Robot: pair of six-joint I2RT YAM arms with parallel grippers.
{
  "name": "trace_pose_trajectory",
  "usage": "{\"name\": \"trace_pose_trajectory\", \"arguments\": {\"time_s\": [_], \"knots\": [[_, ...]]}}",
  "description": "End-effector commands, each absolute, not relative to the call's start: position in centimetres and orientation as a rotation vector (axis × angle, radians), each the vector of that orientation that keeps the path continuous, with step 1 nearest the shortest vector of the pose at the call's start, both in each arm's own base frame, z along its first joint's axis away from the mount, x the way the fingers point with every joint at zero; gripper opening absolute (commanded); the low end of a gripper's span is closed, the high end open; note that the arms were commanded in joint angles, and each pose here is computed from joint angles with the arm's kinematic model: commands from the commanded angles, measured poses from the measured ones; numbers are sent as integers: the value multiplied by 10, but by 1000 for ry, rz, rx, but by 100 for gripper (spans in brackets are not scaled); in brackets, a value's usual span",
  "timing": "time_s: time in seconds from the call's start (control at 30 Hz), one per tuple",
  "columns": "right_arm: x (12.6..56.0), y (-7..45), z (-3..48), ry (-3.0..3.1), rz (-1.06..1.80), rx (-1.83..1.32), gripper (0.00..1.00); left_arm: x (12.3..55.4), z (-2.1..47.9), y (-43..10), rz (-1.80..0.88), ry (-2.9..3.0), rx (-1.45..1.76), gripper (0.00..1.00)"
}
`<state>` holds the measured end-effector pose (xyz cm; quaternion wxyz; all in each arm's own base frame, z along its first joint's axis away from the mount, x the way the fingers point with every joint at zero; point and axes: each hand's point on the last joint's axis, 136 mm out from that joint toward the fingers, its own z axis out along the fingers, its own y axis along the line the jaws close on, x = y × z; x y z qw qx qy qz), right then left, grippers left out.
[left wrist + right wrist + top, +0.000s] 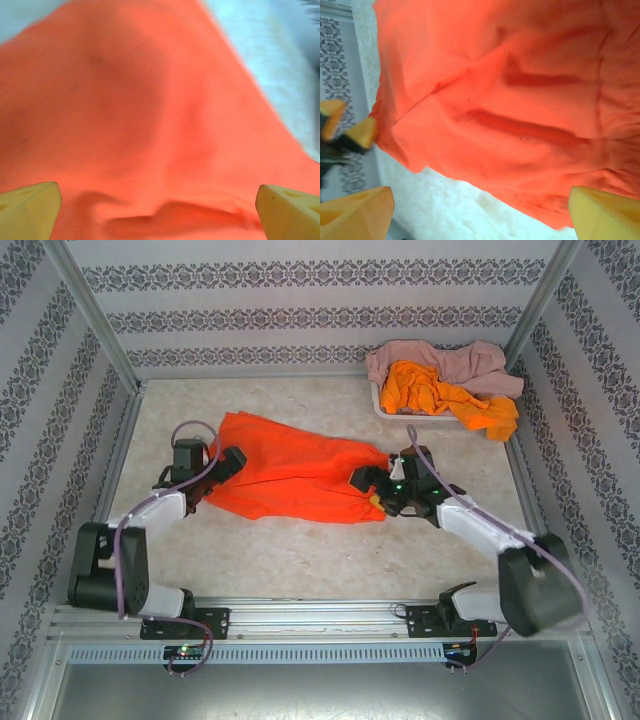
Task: Fold and stack the shorts
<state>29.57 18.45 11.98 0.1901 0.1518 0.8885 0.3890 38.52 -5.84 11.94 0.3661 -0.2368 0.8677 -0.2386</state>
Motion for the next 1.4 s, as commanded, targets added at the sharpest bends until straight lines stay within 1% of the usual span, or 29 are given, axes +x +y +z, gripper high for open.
{"name": "trace_pose_trajectory", "arguments": {"time_s": [0.0,0.03,0.1,0.2,0.3,0.4,0.47,0.57,0.7,0.77,0.83,0.9,1.03,1.17,1.37], "knots": [[297,140,133,2457,722,262,94,383,199,-108,-673,2162,-258,99],[298,129,137,2434,675,269,97,381,216,-128,-718,2135,-169,97],[301,115,143,2400,673,279,98,375,238,-166,-821,2095,-32,91],[305,99,143,2396,726,329,98,369,246,-223,-951,2092,119,81],[309,89,134,2412,768,381,97,365,230,-282,-1041,2158,260,68],[312,92,123,2444,827,387,96,365,205,-334,-1116,2227,347,56],[314,95,114,2466,861,386,94,367,186,-363,-1148,2260,377,47],[317,98,105,2479,888,392,91,372,154,-393,-1178,2326,392,35],[321,102,95,2489,926,414,82,375,102,-407,-1151,2443,374,28],[322,103,88,2512,923,432,76,376,75,-404,-1109,2502,337,23],[322,104,81,2531,920,447,68,375,56,-399,-1077,2532,312,19],[322,106,75,2552,903,451,64,372,43,-393,-1055,2552,286,17],[322,115,60,2604,873,450,63,367,24,-383,-1016,2581,244,11],[322,128,47,2648,875,439,62,364,14,-378,-1007,2597,224,8],[323,136,35,2681,839,438,59,363,13,-376,-1004,2595,223,6]]}}
